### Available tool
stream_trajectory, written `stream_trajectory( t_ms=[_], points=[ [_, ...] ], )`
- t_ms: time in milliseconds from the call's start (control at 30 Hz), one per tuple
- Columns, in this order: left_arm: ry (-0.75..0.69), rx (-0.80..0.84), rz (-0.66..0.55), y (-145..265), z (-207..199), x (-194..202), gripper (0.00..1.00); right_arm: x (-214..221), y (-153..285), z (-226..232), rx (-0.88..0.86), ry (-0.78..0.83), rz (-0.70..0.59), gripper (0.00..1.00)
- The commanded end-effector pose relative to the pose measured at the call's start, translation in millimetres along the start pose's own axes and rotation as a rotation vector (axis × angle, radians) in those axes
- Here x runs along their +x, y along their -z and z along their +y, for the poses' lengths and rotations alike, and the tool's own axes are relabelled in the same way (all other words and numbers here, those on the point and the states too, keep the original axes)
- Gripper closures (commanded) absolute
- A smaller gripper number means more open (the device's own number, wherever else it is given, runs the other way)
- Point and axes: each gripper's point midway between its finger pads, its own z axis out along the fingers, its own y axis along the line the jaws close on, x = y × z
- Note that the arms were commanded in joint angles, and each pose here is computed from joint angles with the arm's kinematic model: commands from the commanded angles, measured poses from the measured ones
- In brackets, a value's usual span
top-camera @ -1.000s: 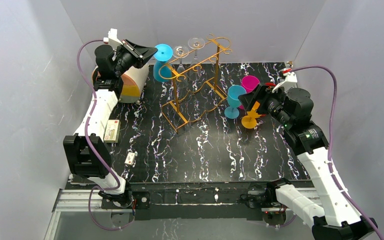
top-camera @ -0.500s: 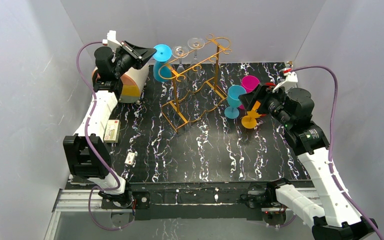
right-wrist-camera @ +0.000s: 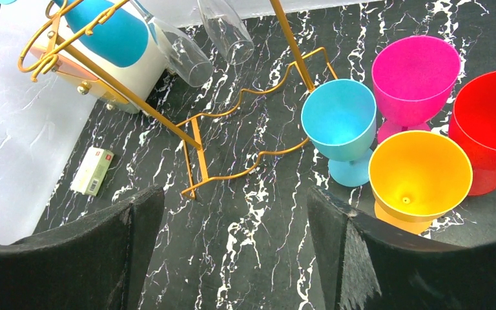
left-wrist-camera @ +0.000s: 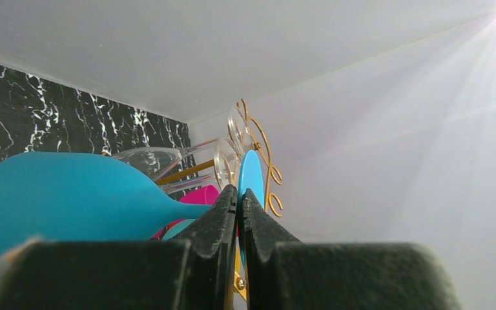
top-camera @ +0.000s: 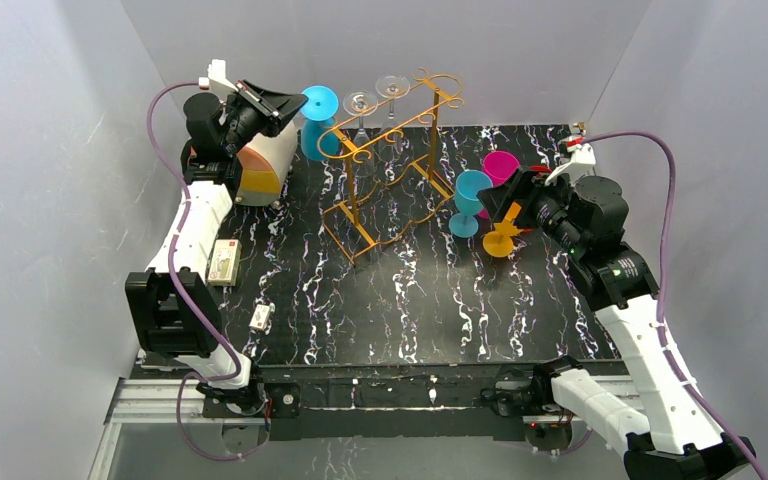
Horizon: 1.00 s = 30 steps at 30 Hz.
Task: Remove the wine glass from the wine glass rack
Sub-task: Pick up the wine glass from the wine rack, then place the wine glass at the center of the board.
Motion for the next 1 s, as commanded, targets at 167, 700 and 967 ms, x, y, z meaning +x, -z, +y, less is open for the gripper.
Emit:
stream_trajectory(
  t_ms=[167, 700, 967],
  points=[
    [-0.2, -0.066, -0.139, 38, -24, -31, 1.0, -26, 9, 9, -0.014, 0.021, -0.076, 0.11],
    [-0.292, -0.147, -0.152, 92, -32, -10, 1.0, -28, 13, 13, -0.034, 0.021, -0.079, 0.11],
    [-0.324, -0.2, -0.052, 135, -20, 37, 1.0, -29, 15, 26, -0.096, -0.003, -0.079, 0.1]
  ],
)
